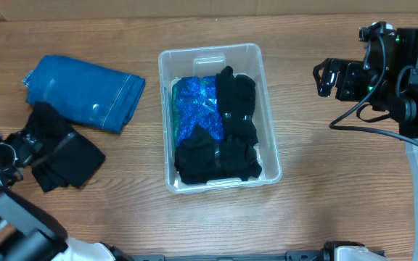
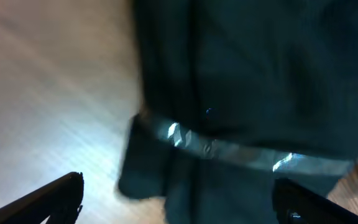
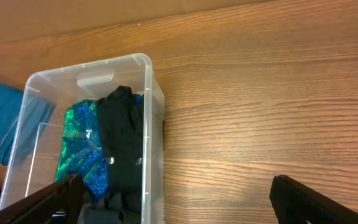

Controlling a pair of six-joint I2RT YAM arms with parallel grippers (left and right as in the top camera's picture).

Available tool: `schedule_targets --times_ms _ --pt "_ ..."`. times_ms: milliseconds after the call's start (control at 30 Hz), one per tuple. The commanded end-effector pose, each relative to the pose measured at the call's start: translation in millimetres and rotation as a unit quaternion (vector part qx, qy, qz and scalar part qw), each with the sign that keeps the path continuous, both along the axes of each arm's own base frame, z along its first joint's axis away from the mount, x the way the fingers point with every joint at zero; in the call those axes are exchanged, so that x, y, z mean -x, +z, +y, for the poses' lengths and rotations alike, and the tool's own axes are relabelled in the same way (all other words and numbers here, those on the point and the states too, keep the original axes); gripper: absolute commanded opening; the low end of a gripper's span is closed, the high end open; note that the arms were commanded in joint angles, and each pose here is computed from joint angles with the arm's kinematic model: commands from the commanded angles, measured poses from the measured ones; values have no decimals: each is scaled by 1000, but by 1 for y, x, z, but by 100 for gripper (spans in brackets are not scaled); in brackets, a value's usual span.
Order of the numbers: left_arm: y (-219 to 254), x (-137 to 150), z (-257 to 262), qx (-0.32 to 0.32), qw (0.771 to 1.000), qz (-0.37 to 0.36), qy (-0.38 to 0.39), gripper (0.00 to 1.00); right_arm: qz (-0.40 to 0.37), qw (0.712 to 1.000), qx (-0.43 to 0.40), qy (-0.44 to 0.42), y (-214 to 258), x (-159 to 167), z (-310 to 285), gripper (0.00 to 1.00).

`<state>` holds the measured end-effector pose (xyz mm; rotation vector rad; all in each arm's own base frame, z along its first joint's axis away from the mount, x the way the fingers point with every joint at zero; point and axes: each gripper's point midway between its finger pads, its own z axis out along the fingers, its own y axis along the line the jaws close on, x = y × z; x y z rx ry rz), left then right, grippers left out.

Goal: Pack container
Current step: 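Reach the left gripper to the folded black garment and grasp it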

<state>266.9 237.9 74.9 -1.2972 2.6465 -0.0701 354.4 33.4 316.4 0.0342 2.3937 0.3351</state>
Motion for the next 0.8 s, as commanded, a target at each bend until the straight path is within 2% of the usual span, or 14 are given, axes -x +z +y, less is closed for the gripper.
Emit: schedule_targets --times_ms 0,167,200,233,300,333,367,400,433,600,700,767 --pt "-37 -14 -13 55 996 -10 -66 100 -6 1000 -2 2 4 2 1 100" --pt "-83 -15 -28 120 990 11 -68 99 -12 1000 -2 2 6 0 1 100" --pt "-85 -19 -34 138 988 0 -69 95 -12 1000 -2 2 6 0 1 100" --pt "-83 -25 -43 162 984 -22 -72 87 -12 1000 -2 2 6 0 1 100" --pt "-72 -33 -55 191 977 -53 -83 53 -12 1000 -2 2 6 0 1 100" --pt "-65 -37 -60 203 973 -67 -84 44 -11 1000 -2 2 6 0 1 100" --pt "-52 -43 -67 218 968 -92 -88 24 -11 1000 -2 2 6 0 1 100" --pt "-39 -48 -71 225 963 -116 -92 9 -11 1000 -2 2 6 0 1 100" --pt "-23 -55 -76 230 958 -143 -98 4 -11 1000 -2 2 6 0 1 100" --pt "105 -76 -126 209 912 -303 -181 4 -11 1000 5 -4 5 -1 -2 100" --pt "179 -73 -196 182 876 -360 -263 4 -12 1000 6 -3 5 -1 -2 100" --pt "206 -69 -233 175 853 -384 -308 4 -11 1000 10 -7 5 -1 -4 100"
